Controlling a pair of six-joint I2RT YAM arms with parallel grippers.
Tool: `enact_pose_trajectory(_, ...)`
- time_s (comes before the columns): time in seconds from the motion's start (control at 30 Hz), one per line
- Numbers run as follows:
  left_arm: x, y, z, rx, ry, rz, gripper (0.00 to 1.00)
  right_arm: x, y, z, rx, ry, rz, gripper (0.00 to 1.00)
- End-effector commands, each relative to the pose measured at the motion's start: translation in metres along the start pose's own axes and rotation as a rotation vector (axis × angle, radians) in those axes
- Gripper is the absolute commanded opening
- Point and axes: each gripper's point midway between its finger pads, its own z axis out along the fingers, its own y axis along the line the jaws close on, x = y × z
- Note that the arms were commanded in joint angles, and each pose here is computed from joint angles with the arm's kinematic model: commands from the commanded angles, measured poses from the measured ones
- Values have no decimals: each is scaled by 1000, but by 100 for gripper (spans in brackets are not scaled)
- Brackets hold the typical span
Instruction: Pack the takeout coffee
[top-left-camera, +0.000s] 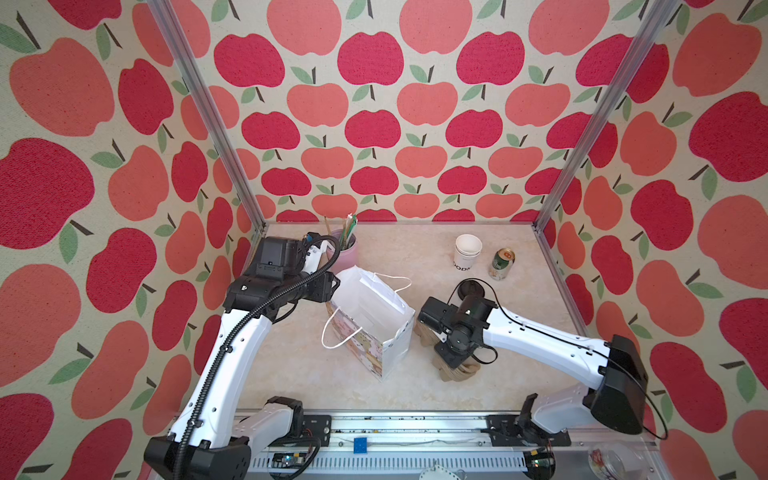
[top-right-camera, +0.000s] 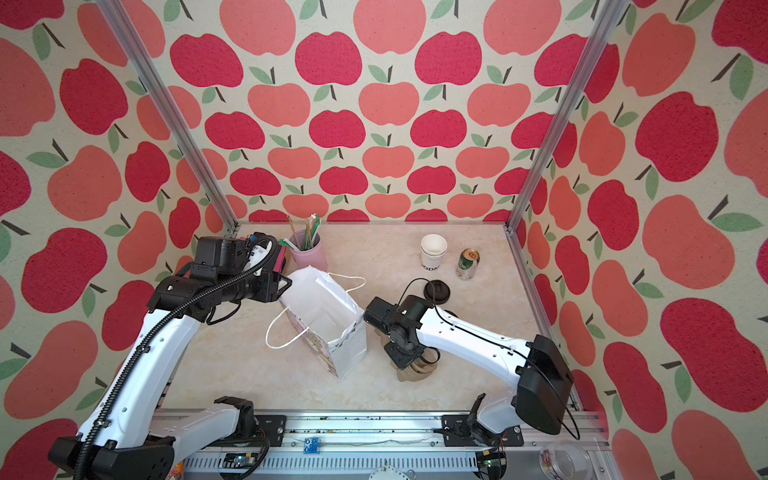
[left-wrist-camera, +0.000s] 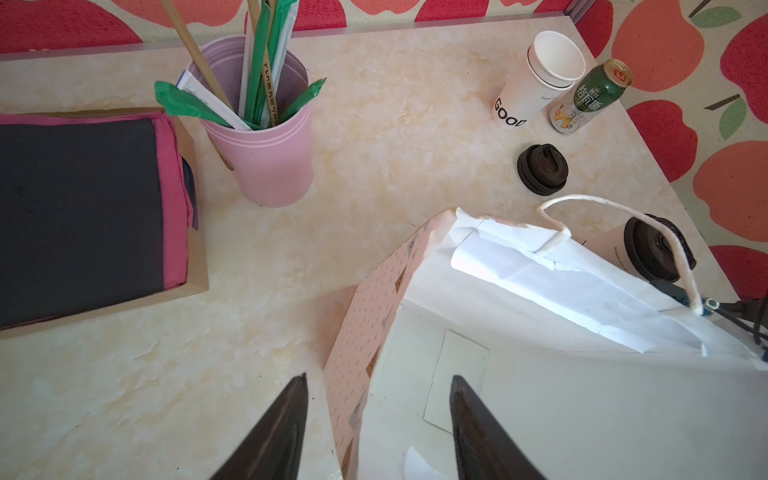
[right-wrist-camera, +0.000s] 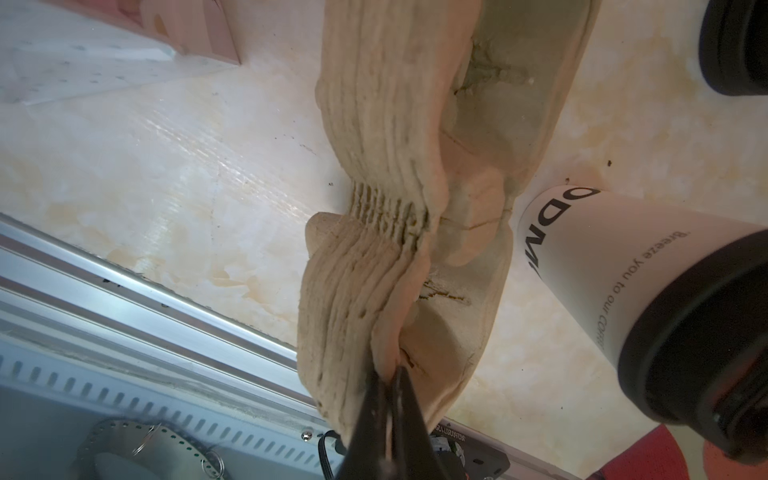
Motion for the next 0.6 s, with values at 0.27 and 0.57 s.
enact_pose_trajectory(0.27, -1, 1, -2, 5, -26, -21, 57, -12, -26, -36, 162, -101, -18, 4)
enact_pose_trajectory(0.57, 1, 2, -1, 4, -18, -27, 57, -12, -34, -42, 254, -91, -46, 3)
